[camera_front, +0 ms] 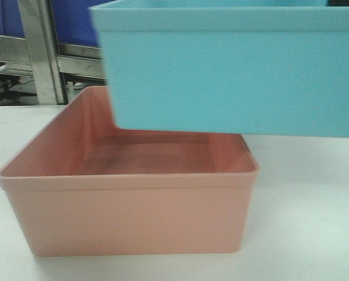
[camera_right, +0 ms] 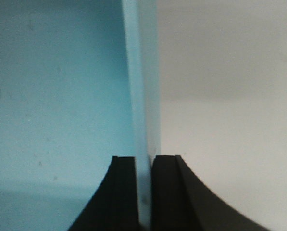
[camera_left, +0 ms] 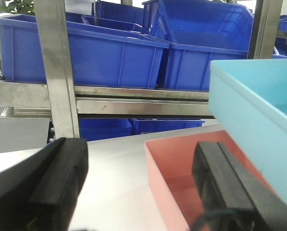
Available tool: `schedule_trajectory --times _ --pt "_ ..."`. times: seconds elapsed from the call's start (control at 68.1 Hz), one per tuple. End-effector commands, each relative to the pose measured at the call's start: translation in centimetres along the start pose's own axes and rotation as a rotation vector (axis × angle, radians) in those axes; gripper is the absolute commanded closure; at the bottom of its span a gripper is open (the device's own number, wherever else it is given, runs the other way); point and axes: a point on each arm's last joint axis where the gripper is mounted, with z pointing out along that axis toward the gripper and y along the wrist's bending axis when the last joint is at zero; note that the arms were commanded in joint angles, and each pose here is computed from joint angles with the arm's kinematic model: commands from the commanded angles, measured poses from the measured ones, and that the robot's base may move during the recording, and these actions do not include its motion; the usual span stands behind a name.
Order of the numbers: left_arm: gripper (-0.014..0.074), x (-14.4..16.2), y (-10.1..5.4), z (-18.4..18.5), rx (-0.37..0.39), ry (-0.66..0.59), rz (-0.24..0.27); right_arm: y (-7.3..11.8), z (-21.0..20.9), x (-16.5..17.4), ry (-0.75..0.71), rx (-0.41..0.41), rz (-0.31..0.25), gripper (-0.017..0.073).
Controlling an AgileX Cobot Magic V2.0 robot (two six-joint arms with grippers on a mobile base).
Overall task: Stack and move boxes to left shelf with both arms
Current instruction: 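Carry the light-blue bin over the pink bin and lower it inside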
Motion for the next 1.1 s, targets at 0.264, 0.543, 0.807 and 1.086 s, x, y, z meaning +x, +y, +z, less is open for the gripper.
schedule_trajectory --times 0.264,0.543,0.807,1.086 --pt "0.0223 -1.7 0.0 0.1 -0.004 -0.100 0.005 6.8 -0.4 1.5 0.019 -0.095 -0.077 0.0503" --pt "0.0223 -1.7 0.0 0.1 -0.004 -0.100 0.005 10.5 2.4 0.8 0.051 -0.111 -0.132 0.0503" --pt "0.0223 -1.7 0.0 0.1 -0.004 -0.100 0.005 10.6 3.2 0.5 0.045 -0.100 -0.135 0.0503" --pt "0.0223 -1.7 0.0 0.1 -0.004 -0.100 0.005 10.5 3.6 0.4 0.046 -0.091 -0.134 0.0503"
